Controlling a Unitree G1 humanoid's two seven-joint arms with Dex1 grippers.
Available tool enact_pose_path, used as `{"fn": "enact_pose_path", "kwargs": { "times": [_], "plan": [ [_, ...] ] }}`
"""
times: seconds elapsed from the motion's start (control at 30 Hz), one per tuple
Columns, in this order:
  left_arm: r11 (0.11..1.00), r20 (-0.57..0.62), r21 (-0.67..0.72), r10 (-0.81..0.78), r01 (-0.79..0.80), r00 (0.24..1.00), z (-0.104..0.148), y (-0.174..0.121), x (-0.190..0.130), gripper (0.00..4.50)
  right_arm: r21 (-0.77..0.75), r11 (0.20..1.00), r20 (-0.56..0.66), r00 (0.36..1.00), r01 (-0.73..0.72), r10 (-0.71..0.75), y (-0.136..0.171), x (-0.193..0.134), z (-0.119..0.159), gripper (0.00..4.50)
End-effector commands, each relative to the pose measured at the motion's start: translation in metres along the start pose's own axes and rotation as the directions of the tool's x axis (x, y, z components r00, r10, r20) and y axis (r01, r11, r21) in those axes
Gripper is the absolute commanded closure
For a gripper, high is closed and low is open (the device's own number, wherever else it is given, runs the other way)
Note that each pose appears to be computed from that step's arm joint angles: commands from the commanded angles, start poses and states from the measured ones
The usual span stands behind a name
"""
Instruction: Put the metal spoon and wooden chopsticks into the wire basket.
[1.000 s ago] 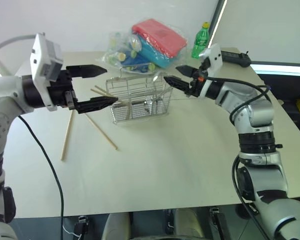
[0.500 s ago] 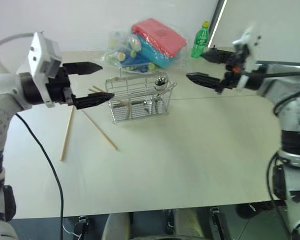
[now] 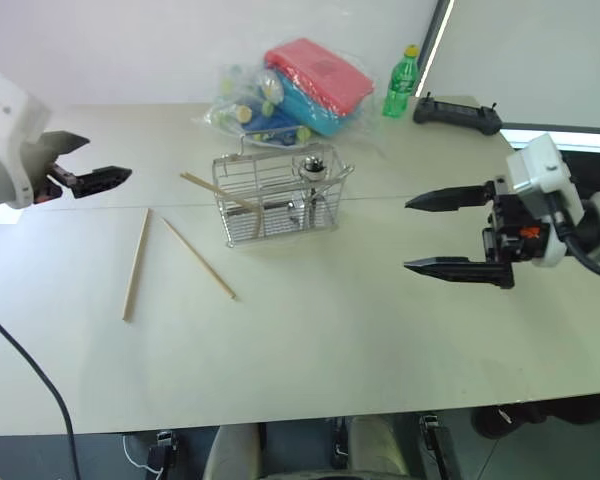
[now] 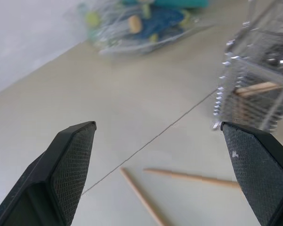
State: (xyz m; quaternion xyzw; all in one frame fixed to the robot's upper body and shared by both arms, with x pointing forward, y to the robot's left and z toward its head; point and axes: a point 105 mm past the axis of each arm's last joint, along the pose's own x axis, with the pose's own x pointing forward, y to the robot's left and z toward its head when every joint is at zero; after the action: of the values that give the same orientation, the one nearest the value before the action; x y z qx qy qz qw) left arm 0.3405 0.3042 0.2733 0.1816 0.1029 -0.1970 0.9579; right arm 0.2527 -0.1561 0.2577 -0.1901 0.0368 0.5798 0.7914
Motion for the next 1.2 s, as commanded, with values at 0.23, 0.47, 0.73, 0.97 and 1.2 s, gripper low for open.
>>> {"fn": "enact_pose_path", "kwargs": {
  "times": [0.23,0.47,0.73,0.97,1.2],
  "plan": [
    [0.976,-0.324,-0.094,0.157,-0.197,0.933,-0.056,0.015,0.063,0.0,0.014,0.998,0.067,0.996,0.064,-0.064,0.003,0.011,0.011,0.09],
    [0.943,-0.403,-0.19,0.18,-0.274,0.897,-0.073,0.01,0.093,0.0,0.039,0.997,0.068,0.995,0.072,-0.075,0.006,0.015,0.014,0.09],
    [0.921,-0.452,-0.222,0.195,-0.322,0.871,-0.092,0.006,0.104,0.0,0.063,0.993,0.045,0.994,0.1,-0.103,0.007,0.01,0.011,0.09],
    [0.923,-0.474,-0.246,0.151,-0.295,0.867,-0.106,-0.009,0.115,0.0,0.074,0.992,0.037,0.994,0.102,-0.105,0.012,0.008,0.008,0.09],
    [0.918,-0.493,-0.269,0.129,-0.292,0.86,-0.112,-0.019,0.12,0.0,0.079,0.99,0.044,0.992,0.116,-0.12,0.009,0.009,0.008,0.09]
  ]
}}
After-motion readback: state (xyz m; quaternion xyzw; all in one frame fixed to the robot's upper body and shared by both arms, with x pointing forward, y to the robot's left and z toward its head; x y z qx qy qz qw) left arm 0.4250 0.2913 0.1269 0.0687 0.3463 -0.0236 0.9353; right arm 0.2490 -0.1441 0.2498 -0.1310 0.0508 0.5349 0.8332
